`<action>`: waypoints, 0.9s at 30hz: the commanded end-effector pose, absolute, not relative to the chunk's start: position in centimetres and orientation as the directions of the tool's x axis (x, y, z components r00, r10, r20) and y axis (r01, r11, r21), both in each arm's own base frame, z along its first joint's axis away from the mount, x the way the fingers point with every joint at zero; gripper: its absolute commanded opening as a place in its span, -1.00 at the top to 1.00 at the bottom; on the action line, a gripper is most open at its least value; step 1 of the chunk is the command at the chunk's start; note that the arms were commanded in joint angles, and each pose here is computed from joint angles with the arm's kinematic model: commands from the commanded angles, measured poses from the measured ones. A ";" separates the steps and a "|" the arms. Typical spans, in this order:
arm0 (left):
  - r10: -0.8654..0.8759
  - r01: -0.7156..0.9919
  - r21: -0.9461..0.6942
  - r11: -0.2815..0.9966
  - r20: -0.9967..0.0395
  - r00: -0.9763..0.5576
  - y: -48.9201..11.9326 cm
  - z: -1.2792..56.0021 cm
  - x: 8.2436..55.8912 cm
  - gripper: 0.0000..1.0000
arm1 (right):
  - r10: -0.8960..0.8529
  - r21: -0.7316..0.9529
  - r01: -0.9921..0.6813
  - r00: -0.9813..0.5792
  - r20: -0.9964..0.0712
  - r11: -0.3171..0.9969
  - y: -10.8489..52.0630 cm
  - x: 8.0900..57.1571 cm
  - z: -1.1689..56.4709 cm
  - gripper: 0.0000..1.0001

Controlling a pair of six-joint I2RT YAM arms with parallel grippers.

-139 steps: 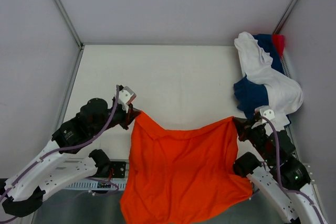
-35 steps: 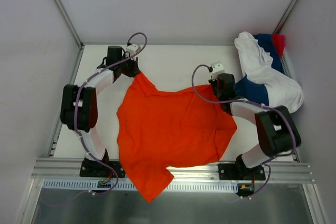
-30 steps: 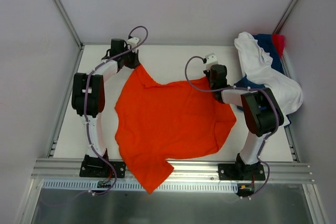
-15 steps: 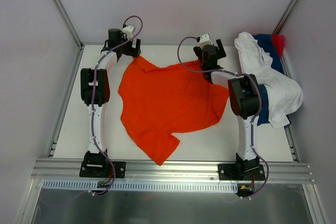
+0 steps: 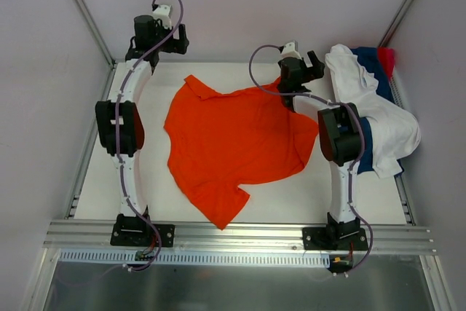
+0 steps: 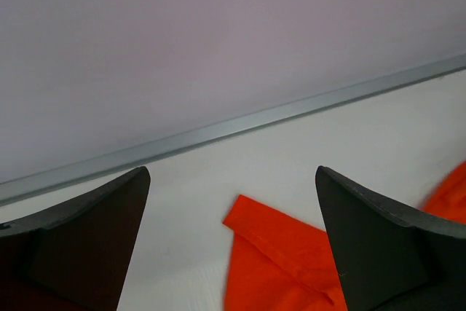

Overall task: Fold and stack the t-shirts
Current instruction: Flatten out the tshirt

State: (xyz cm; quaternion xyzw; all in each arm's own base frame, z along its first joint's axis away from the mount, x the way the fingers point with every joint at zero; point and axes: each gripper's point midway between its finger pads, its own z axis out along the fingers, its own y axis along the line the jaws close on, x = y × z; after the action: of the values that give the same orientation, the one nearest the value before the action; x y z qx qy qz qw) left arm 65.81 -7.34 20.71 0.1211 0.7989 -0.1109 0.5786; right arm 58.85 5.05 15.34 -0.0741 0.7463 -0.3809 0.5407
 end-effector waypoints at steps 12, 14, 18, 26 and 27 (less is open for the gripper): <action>-0.279 0.295 -0.435 0.851 -0.849 -0.448 -12.5 26.6 48.0 -0.98 | -0.052 0.026 -0.145 -0.508 -0.860 0.989 15.8 42.7 21.6 -0.99; -0.278 0.291 -0.451 0.844 -0.831 -0.483 -12.8 25.2 45.0 -0.98 | -0.037 0.079 -0.167 -0.596 -0.802 0.983 15.8 40.2 19.1 -0.99; -0.269 0.282 -0.469 0.837 -0.801 -0.535 -13.4 22.6 40.9 -0.98 | -0.024 0.060 -0.095 -0.695 -0.718 0.994 13.8 36.9 16.2 -0.99; -0.221 0.311 -0.469 0.827 -0.779 -0.587 -17.0 19.9 36.0 -0.98 | 0.118 0.384 -0.124 -0.828 -0.549 0.915 18.4 31.6 11.3 -0.54; -0.208 0.308 -0.463 0.831 -0.772 -0.601 -17.4 18.8 35.4 -0.98 | 0.127 0.404 -0.122 -0.834 -0.537 0.906 18.8 31.3 11.1 -0.51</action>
State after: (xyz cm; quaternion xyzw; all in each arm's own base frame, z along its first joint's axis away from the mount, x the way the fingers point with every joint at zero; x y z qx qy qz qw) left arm 36.44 -16.62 19.48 0.0301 0.8477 -0.2902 0.4431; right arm 32.68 15.42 9.48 -0.0243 0.9460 0.1117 0.3033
